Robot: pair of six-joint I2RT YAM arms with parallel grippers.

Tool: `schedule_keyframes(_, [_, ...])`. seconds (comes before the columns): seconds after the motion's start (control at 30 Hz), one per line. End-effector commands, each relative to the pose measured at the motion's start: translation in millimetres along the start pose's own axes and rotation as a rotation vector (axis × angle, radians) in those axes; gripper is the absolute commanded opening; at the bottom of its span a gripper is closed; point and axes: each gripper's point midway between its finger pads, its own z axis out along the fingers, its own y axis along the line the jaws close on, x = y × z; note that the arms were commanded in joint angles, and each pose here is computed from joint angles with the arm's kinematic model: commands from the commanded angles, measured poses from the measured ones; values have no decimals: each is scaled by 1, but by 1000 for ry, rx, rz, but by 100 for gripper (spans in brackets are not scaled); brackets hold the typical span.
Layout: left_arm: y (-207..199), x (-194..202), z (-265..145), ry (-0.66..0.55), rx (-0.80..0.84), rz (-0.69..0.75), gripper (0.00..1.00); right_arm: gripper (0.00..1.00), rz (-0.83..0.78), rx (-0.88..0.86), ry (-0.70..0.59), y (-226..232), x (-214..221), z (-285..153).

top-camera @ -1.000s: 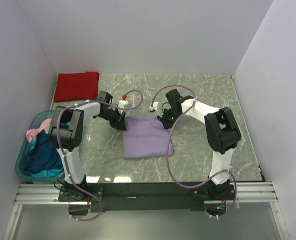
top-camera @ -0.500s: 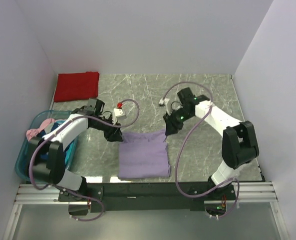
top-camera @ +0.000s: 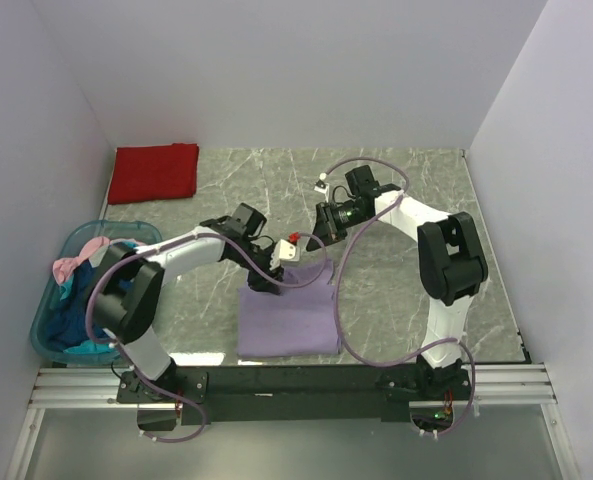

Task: Fold and stack the t-shirts
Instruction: Fold the tshirt

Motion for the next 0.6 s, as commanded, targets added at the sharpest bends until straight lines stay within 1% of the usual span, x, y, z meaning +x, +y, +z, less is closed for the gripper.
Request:
schedule_keyframes(0.0, [13, -5, 9, 22, -8, 61, 46, 18, 47, -67, -42, 13, -14, 4])
schedule_keyframes(0.23, [17, 5, 20, 76, 6, 34, 45, 17, 51, -60, -34, 7, -7, 4])
schedule_keyframes(0.27, [16, 5, 20, 75, 6, 33, 44, 17, 48, -63, -34, 7, -7, 4])
schedule_keyframes(0.3, [15, 4, 20, 71, 10, 35, 39, 17, 51, -66, -33, 7, -6, 4])
schedule_keyframes(0.37, [14, -1, 18, 61, -1, 48, 38, 17, 55, -79, -32, 8, -5, 5])
schedule_keyframes(0.43, [20, -4, 18, 43, -50, 28, 46, 17, 52, -86, -37, 9, -7, 5])
schedule_keyframes(0.5, [20, 1, 18, 61, -52, 27, 53, 17, 52, -91, -38, 10, -7, 6])
schedule_keyframes(0.57, [20, 3, 19, 74, -39, 6, 54, 17, 54, -92, -34, 9, -6, 6])
